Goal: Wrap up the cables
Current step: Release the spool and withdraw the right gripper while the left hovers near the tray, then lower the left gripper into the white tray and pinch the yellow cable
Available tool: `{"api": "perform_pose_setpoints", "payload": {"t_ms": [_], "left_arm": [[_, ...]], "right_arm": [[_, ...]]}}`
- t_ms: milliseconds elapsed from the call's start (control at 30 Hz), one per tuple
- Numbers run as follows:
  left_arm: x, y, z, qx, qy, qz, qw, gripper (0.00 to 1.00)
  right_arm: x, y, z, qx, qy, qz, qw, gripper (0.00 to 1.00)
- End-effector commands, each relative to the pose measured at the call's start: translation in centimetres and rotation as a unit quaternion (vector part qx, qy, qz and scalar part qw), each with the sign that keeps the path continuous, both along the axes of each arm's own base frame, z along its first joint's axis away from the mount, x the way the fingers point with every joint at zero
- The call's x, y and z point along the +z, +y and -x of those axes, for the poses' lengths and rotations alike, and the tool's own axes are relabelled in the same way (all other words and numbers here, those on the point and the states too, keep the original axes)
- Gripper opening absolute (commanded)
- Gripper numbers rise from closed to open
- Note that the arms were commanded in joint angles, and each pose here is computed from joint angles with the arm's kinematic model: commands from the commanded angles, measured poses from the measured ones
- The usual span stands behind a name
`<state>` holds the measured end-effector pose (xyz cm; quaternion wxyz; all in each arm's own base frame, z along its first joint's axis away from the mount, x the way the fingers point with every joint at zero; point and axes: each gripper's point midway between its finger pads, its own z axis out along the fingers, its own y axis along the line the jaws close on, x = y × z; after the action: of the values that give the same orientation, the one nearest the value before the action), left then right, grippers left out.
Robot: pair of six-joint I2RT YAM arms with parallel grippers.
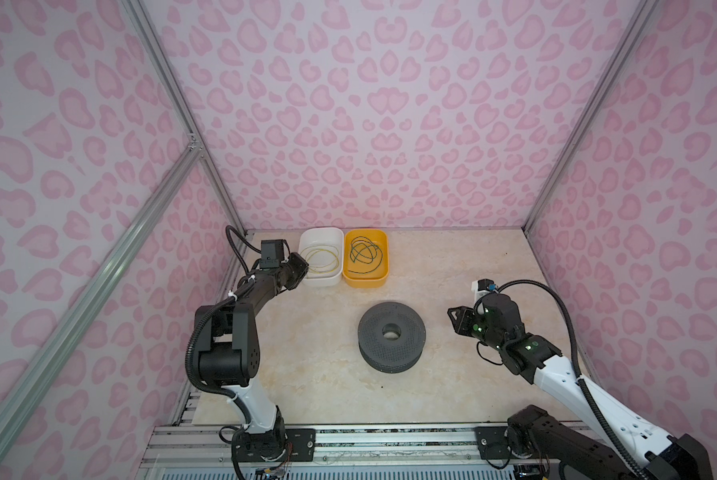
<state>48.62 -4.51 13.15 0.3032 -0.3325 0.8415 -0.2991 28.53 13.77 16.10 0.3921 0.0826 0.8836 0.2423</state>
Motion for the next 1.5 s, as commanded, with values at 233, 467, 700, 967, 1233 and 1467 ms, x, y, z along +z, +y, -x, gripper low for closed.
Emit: {"api": "perform_pose_setpoints", "payload": {"t_ms": [233,467,700,967,1233,1467], "left_arm": [[7.6,-1.6,-1.0,-0.066,-0.085,0.002,0.994,0.04],[5.2,-1.5,0.6,-0.058,-0.057,0.007,0.997,0.42],[4.0,-1.2,2.7,-0.045,-0.074,0.002,0.996,0.81],[3.1,-1.2,3.3,-0.052,-0.084,0.015,0.995,0.79],[2.4,-1.1,3.1,-0.055,-0.107,0.08,0.989,0.77],[1.6,-0.8,1.9,-0.055,-0.096,0.078,0.991,0.72]], "right_arm": [[1.7,0.1,-0.1,-0.004,-0.023,-0.017,1.0,0.28],[1.9,-0.1,0.0,-0.013,-0.032,-0.024,0.999,0.35],[1.7,-2.4,0.2,-0.051,-0.063,0.011,0.997,0.63],[0.6,-1.7,0.5,-0.019,-0.043,-0.003,0.999,0.63],[-0.4,-0.5,0.5,-0.003,-0.022,-0.033,0.999,0.58],[-0.2,-0.9,0.1,-0.01,-0.024,-0.023,0.999,0.57]]}}
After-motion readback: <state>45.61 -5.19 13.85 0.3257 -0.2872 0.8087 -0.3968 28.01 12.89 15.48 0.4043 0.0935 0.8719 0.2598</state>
